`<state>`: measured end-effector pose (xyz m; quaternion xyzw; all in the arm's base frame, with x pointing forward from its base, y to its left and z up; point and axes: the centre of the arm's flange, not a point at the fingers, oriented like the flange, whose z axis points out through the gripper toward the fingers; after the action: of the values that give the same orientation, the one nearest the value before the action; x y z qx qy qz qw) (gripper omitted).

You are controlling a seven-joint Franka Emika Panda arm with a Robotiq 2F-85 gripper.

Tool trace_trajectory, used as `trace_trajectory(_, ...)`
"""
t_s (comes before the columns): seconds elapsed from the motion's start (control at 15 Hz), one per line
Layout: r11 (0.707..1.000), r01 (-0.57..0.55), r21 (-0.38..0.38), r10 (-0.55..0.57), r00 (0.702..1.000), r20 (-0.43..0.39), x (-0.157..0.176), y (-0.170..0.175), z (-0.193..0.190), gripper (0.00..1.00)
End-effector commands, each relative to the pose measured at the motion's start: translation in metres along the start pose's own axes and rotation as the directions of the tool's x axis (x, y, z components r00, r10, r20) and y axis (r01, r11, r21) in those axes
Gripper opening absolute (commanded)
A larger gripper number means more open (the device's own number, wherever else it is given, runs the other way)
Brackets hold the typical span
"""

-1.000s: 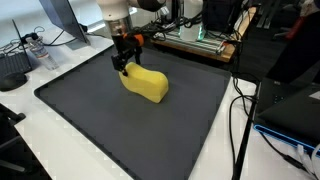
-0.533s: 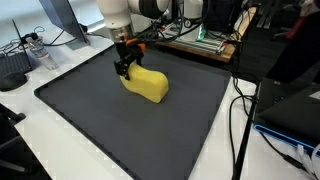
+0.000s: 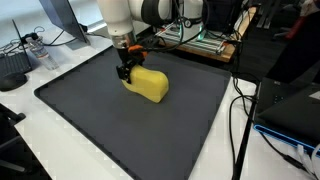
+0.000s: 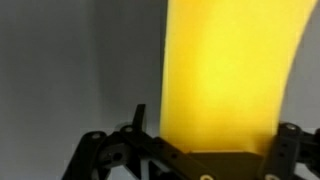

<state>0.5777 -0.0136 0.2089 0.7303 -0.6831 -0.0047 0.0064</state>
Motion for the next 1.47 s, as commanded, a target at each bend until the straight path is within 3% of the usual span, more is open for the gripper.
trace_trajectory(0.0,0.999,-0.032,0.012,0.032,0.999,-0.038,-0.0007,-0.0066,0.0056,0.74)
trace_trajectory(0.27,0.998,-0.058,0.022,0.059,0.998,-0.035,-0.0003,-0.0075,0.0036,0.45)
trace_trajectory(0.8,0.996,-0.084,0.016,0.085,0.995,-0.052,-0.0006,-0.0064,0.0028,0.0)
trace_trajectory(0.93,0.996,-0.09,0.015,0.091,0.994,-0.062,-0.0006,-0.0065,0.0025,0.04)
trace_trajectory(1.4,0.994,-0.103,0.025,0.104,0.99,-0.09,-0.0027,-0.0071,-0.0009,0.04)
